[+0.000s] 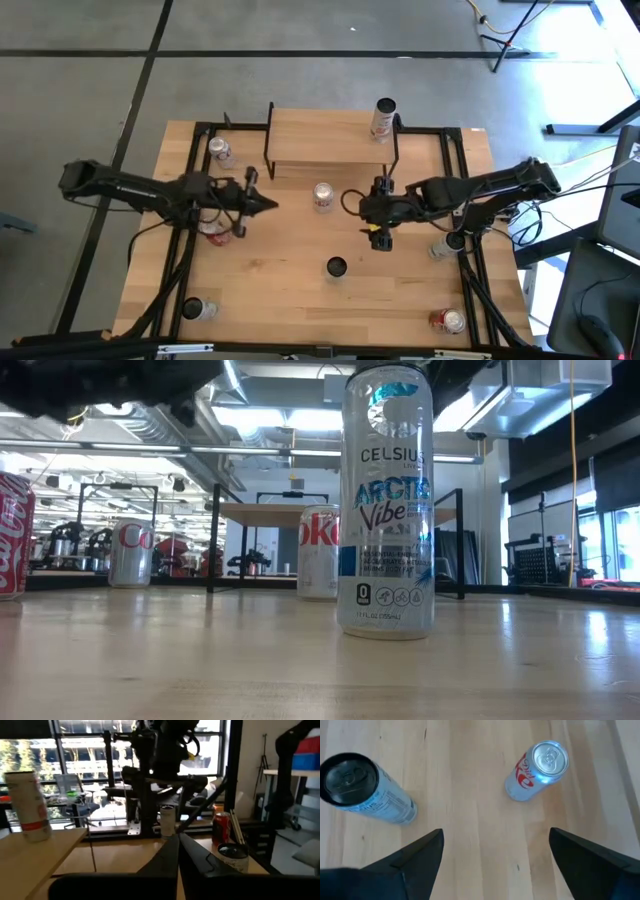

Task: Place canned beverage on shelf
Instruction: Put the right red-silver soda can on the shelf

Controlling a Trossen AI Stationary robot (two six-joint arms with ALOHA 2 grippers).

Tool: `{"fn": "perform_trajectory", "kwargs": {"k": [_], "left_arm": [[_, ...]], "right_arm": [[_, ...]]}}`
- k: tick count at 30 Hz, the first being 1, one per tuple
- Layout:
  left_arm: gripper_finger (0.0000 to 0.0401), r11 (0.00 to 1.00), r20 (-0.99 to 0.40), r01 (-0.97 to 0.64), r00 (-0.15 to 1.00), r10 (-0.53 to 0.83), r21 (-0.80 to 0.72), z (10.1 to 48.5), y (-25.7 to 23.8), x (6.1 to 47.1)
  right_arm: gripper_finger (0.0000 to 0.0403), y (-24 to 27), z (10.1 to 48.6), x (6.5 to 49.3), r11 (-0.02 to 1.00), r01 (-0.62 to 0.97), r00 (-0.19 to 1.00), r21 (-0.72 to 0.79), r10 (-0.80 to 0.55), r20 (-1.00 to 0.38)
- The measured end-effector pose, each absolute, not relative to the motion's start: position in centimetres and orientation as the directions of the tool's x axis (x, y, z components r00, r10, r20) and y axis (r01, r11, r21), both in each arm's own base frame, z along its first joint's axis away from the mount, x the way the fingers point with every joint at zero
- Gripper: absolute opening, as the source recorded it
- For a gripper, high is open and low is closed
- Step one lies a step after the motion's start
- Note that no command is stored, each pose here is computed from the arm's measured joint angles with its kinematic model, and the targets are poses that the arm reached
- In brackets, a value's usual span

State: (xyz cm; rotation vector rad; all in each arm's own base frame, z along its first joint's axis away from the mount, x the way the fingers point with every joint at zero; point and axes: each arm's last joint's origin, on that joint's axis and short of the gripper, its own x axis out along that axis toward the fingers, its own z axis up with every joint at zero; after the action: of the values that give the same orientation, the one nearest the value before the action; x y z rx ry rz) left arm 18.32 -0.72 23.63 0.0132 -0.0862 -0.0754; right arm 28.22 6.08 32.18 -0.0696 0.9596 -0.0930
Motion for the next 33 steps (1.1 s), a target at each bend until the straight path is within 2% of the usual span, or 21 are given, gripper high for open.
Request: {"fn": "perform_trajectory", "kwargs": {"k": [3, 10, 14, 16, 20, 28, 33], "left_arm": [[0.0, 0.993, 0.049, 0.105, 0.993, -0.108, 0.057, 24.5, -1.4, 20.6], [0.0, 0.989, 0.062, 0.12, 0.99, -0.126, 0.091, 26.7, -2.2, 23.9], [0.0001, 0.996, 0.078, 0.003, 0.997, -0.01, 0.084, 27.8, -2.0, 25.1], [0.0009, 0.994, 0.042, -0.059, 0.998, 0.055, 0.087, 27.8, -1.7, 25.7], [0.0056, 0.989, -0.067, -0.113, 0.991, 0.119, 0.091, 28.2, -1.2, 27.0], [0.0196, 0.987, -0.332, -0.143, 0.929, 0.161, 0.078, 28.1, 0.1, 30.1], [0.0238, 0.985, -0.401, -0.149, 0.899, 0.174, 0.091, 27.1, 0.4, 31.2]], "right_arm": [[0.034, 5.8, 32.1, 27.1, 0.993, 0.055, 0.618, -0.106, -0.118, -0.778], [0.0339, 5.1, 31.4, 24.4, 0.995, 0.042, 0.73, -0.089, -0.091, -0.678], [0.034, 4.9, 30.5, 23.4, 0.996, 0.043, 0.749, -0.082, -0.087, -0.657], [0.0339, 4.8, 30.3, 23.2, 0.995, 0.048, 0.754, -0.085, -0.092, -0.651], [0.0339, 4.7, 29.8, 23.1, 0.992, 0.068, 0.751, -0.11, -0.123, -0.649], [0.034, 4.5, 29.5, 23.6, 0.975, 0.095, 0.79, -0.203, -0.198, -0.58], [0.034, 4.5, 29.5, 23.7, 0.973, 0.09, 0.796, -0.214, -0.199, -0.572]]}}
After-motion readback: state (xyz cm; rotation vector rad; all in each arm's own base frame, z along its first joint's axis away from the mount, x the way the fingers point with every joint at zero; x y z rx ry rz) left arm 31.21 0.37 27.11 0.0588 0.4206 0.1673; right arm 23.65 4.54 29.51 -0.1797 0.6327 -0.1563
